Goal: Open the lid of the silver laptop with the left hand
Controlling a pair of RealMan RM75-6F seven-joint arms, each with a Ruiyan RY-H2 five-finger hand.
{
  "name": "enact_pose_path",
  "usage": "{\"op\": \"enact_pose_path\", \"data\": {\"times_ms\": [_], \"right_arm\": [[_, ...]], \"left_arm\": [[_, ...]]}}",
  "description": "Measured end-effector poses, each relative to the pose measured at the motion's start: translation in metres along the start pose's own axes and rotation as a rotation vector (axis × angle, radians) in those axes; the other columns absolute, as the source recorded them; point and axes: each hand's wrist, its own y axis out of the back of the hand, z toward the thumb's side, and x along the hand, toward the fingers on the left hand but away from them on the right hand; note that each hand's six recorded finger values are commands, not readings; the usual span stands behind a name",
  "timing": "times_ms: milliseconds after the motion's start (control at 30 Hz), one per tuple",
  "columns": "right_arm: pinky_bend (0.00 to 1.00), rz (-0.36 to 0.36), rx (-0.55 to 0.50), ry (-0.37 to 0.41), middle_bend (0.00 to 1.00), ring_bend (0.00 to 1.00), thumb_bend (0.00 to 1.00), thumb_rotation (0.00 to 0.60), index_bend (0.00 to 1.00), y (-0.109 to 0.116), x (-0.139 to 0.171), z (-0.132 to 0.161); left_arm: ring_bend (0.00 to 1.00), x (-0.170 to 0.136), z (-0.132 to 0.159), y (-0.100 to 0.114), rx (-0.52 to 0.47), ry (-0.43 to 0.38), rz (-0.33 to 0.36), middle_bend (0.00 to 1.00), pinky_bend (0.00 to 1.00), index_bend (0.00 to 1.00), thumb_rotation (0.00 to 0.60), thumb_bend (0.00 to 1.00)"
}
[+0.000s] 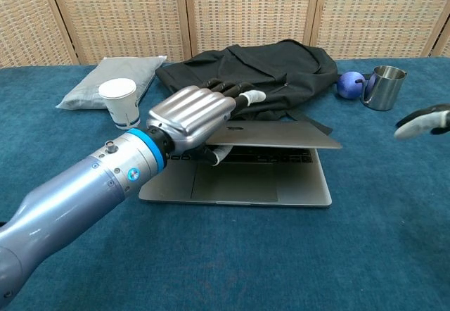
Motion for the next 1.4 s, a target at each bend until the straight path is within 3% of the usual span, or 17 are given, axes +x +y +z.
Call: {"op": "enact_pose_path", "data": {"times_ms": [200,400,833,1400], "right_arm": [[0.17,0.071,0.009,0.043,0.15,0.07,0.74,0.6,0.19,-0.015,-0.018,0.012],[0.17,0.113,0.032,0.062,0.15,0.07,0.82,0.6,0.19,-0.029,-0.034,0.023],[0.17,0.191,0.056,0.05,0.14,0.07,0.87,0.6,0.19,-0.065,-0.071,0.049],[0.17,0.221,0.15,0.015,0.14,0.07,0.88,0.6,0.19,-0.078,-0.09,0.057]], "left_arm": [[0.0,0.002,-0.004,0.013,0.009,0.012,0.013,0.0,0.0,0.0,0.6,0.55],[0.0,0.005,-0.007,0.017,0.017,0.025,0.016,0.0,0.0,0.0,0.6,0.55],[0.0,0.007,-0.014,0.026,-0.004,0.04,0.029,0.0,0.0,0.0,0.6,0.54],[0.0,0.013,-0.019,0.035,-0.014,0.048,0.037,0.0,0.0,0.0,0.6,0.54]]}}
